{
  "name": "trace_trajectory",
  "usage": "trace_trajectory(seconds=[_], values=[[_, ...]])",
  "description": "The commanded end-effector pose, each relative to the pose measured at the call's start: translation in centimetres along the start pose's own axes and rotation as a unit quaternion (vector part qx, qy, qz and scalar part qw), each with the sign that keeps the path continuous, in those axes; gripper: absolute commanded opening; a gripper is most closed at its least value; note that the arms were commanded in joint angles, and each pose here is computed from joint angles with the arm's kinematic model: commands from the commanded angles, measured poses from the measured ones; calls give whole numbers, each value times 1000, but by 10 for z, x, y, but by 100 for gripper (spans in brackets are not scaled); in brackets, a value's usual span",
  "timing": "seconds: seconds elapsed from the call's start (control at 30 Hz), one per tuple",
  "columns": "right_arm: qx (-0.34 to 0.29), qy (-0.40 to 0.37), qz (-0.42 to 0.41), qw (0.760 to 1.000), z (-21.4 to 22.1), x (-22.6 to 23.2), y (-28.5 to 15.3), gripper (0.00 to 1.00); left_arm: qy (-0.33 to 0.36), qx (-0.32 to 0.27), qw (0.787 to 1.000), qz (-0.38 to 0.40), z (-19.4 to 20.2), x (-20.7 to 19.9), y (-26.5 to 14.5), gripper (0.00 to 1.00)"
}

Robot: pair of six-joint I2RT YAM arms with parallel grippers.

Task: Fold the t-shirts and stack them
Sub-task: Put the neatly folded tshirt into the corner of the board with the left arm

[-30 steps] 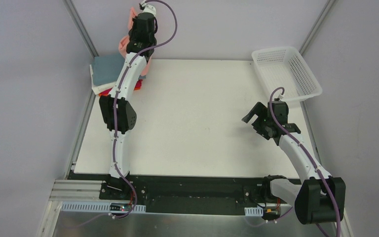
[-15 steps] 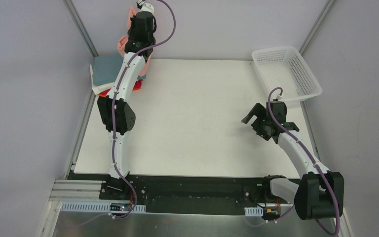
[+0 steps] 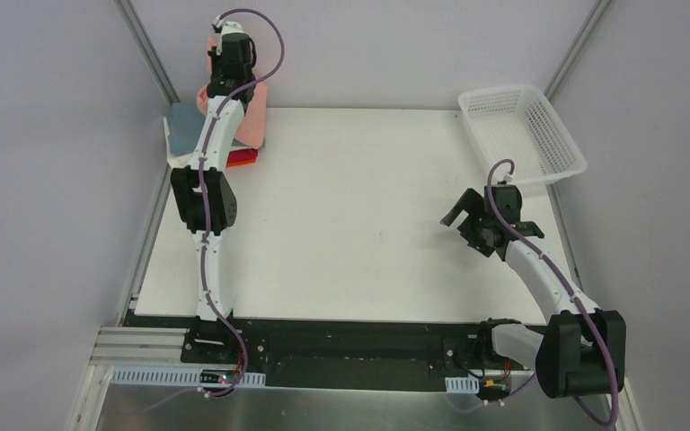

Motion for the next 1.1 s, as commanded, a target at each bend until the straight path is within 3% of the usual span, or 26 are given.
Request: trace_trajectory(seconds=[0.0, 0.3, 0.67, 0.97, 1.03, 1.07], values=[[-26, -5, 13, 1000, -11, 2, -4, 100, -92, -10, 995, -34, -6, 30, 18, 0], [-26, -5, 17, 999, -11, 2, -3, 100, -136, 35, 988, -62, 27, 62, 46, 0], [-26, -6, 24, 999, -12, 1, -3, 99, -146, 59, 987, -42, 53, 55, 64, 0], [-28, -7, 27, 999, -12, 0, -2, 100, -167, 69, 980, -78, 67, 64, 78, 15], [-27, -8, 29, 999, -12, 0, -3, 99, -163, 67, 981, -84, 68, 66, 80, 29], [-27, -7, 29, 999, -12, 0, -3, 100, -157, 66, 982, -86, 67, 67, 81, 43]])
Point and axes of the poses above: each gripper's point midway between its finger pads, its own y axis out along the fingers, its own x axis along the line the jaws close on, z = x × y, the point moved 8 cm from there along -y, back along the fingers, and after that the axes turned 8 degrees about y, right-handed, at the moved point
